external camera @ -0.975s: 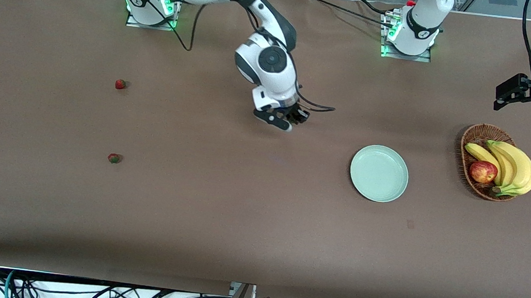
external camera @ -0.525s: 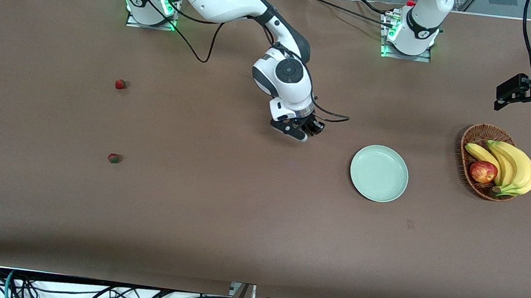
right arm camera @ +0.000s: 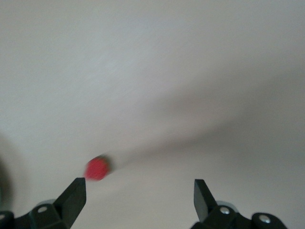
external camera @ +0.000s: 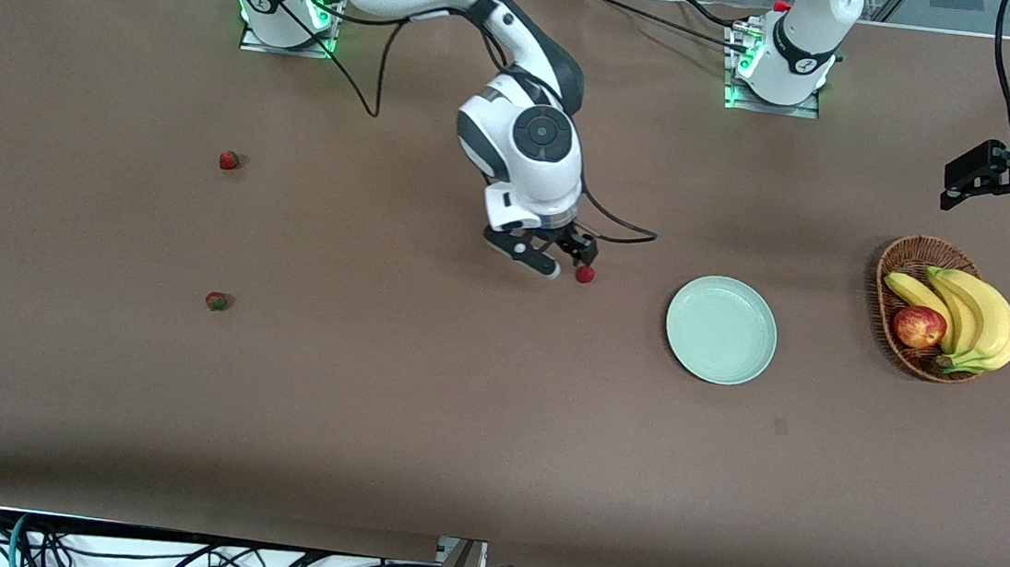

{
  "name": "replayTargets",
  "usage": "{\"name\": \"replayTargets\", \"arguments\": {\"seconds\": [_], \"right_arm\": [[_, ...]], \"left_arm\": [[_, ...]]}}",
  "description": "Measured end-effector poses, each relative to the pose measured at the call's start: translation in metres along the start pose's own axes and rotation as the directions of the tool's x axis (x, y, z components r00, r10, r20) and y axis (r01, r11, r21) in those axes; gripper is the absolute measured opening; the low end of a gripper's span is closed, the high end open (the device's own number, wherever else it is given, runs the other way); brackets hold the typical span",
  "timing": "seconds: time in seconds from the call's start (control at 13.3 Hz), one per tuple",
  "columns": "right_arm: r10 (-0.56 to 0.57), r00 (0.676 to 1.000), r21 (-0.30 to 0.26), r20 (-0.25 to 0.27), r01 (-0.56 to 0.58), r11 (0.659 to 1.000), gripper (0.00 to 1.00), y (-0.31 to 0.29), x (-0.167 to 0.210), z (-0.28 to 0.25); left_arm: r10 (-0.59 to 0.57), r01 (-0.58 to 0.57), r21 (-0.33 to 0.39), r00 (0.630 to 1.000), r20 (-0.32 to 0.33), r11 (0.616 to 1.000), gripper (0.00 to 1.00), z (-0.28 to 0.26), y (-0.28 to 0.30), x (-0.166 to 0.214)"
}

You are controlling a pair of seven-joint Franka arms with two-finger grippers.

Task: Collect all strawberries into plate
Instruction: 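Carry the strawberry toward the plate and set it on the table, then reach the left gripper to the strawberry while the right gripper returns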

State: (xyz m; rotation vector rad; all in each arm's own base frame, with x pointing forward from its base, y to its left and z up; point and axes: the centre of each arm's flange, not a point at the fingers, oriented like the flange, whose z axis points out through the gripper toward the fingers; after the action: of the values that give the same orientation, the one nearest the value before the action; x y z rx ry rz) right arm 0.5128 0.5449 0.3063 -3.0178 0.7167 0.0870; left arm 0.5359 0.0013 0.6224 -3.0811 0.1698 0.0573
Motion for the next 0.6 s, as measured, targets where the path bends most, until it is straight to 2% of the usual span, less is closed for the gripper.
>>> {"name": "replayTargets", "arguments": {"seconds": [0.15, 0.3, 0.6], "right_arm": [[-0.08, 0.996, -0.091, 0.032, 0.083, 0.992, 1.0, 0.039, 0.05, -0.035], [-0.175, 0.983, -0.131, 0.061, 0.182, 0.975, 1.0, 0.087, 0.103, -0.045], [-0.347, 0.929, -0.2, 0.128, 0.367, 0.908, 1.0, 0.199, 0.199, -0.041]], "left_arm": [[0.0, 0.0, 0.0, 1.0, 0.0, 1.0, 1.0, 0.0, 0.0, 0.0], [0.0, 0.0, 0.0, 1.0, 0.0, 1.0, 1.0, 0.0, 0.0, 0.0], [0.026, -0.026, -0.005, 1.0, 0.016, 1.0, 1.0, 0.006, 0.015, 0.004]]}}
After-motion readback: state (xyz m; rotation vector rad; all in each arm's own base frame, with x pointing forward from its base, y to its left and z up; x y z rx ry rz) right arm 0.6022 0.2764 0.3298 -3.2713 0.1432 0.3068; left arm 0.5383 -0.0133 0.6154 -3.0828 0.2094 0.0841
